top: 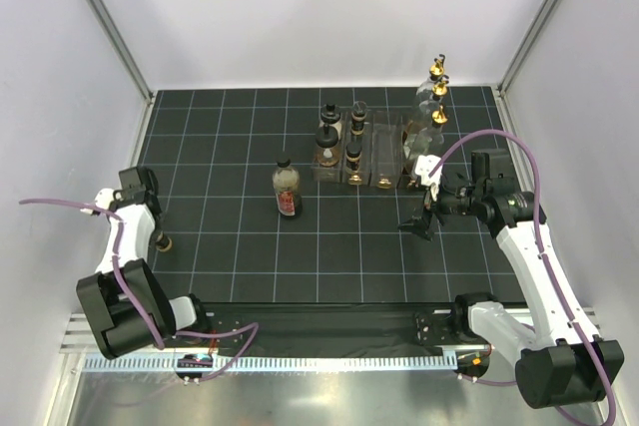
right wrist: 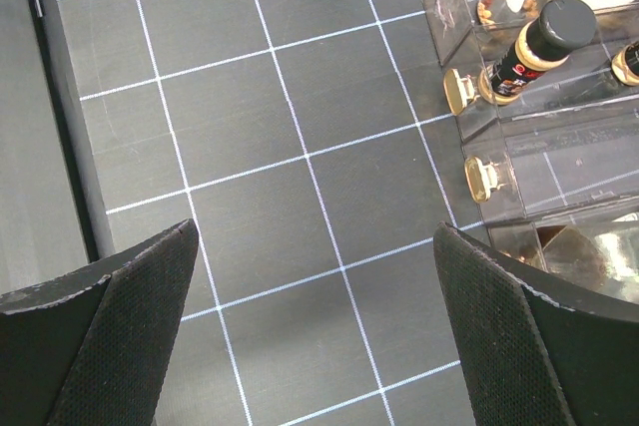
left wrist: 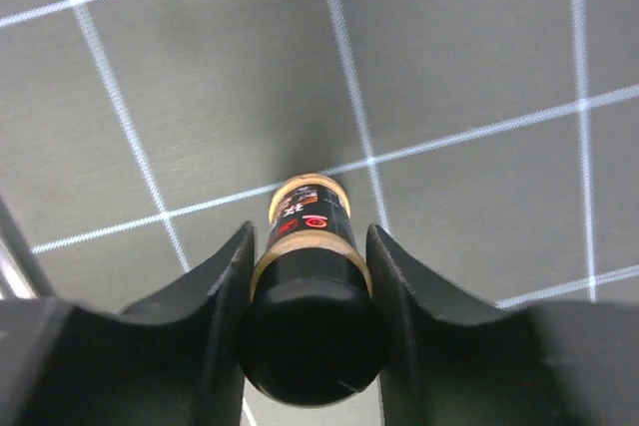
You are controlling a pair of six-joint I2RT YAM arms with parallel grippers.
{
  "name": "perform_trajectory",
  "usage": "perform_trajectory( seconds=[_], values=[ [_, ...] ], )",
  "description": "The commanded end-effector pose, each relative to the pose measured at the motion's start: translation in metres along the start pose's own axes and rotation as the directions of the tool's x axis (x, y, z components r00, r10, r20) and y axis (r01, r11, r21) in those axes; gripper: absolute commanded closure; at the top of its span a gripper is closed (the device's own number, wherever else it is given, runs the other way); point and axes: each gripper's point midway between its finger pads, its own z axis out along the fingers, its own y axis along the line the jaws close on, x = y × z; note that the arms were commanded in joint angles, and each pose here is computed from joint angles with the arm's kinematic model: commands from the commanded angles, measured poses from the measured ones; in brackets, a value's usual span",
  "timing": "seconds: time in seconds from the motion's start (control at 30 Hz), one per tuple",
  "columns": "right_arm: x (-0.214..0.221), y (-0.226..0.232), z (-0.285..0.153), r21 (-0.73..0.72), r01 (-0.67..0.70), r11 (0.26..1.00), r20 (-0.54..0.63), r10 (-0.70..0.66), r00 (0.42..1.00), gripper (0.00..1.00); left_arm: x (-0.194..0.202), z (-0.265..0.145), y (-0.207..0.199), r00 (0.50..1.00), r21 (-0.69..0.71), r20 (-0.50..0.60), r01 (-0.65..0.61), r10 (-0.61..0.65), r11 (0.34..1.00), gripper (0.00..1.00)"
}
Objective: Organize the condiment bottles
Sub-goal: Pick up the bottle from the corner of the board.
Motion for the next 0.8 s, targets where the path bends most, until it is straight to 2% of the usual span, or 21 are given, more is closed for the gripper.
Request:
perform_trajectory(
  seconds=[0.0, 0.07, 0.23, 0.37, 0.4, 0.53, 0.77],
  values=[
    [-0.010, 0.000, -0.004, 0.006, 0.047, 0.999, 0.029, -0.047, 0.998, 0.00, -0.019, -0.009, -0.023, 0.999, 0.123, 0.045, 0.007, -0.012, 0.992, 0.74],
    [-0.010, 0.000, -0.004, 0.006, 0.047, 0.999, 0.029, -0.047, 0.998, 0.00, -0.023, -0.015, -0.030, 0.998, 0.174, 0.062, -0.022, 0.012, 0.984, 0.86],
    [-0.011, 0.000, -0.004, 0.002, 0.046, 0.999, 0.032, -0.046, 0.998, 0.00, -0.025, -0.037, -0.039, 0.992, 0.303, 0.097, -0.104, 0.078, 0.947, 0.96],
    [-0.010, 0.000, -0.003, 0.002, 0.044, 0.999, 0.032, -0.044, 0.999, 0.00, -0.020, -0.054, -0.048, 0.984, 0.410, 0.112, -0.171, 0.137, 0.896, 1.00],
    [-0.011, 0.000, -0.003, 0.001, 0.043, 0.999, 0.031, -0.043, 0.999, 0.00, -0.018, -0.064, -0.057, 0.983, 0.471, 0.104, -0.181, 0.149, 0.864, 1.00],
    [-0.011, 0.000, -0.003, 0.001, 0.043, 0.999, 0.031, -0.043, 0.999, 0.00, -0.013, -0.076, -0.068, 0.976, 0.544, 0.100, -0.216, 0.193, 0.811, 1.00],
    [-0.010, 0.000, -0.003, -0.002, 0.038, 0.999, 0.030, -0.038, 0.999, 0.00, -0.002, -0.111, -0.090, 0.956, 0.699, 0.110, -0.269, 0.272, 0.663, 1.00]
  ],
)
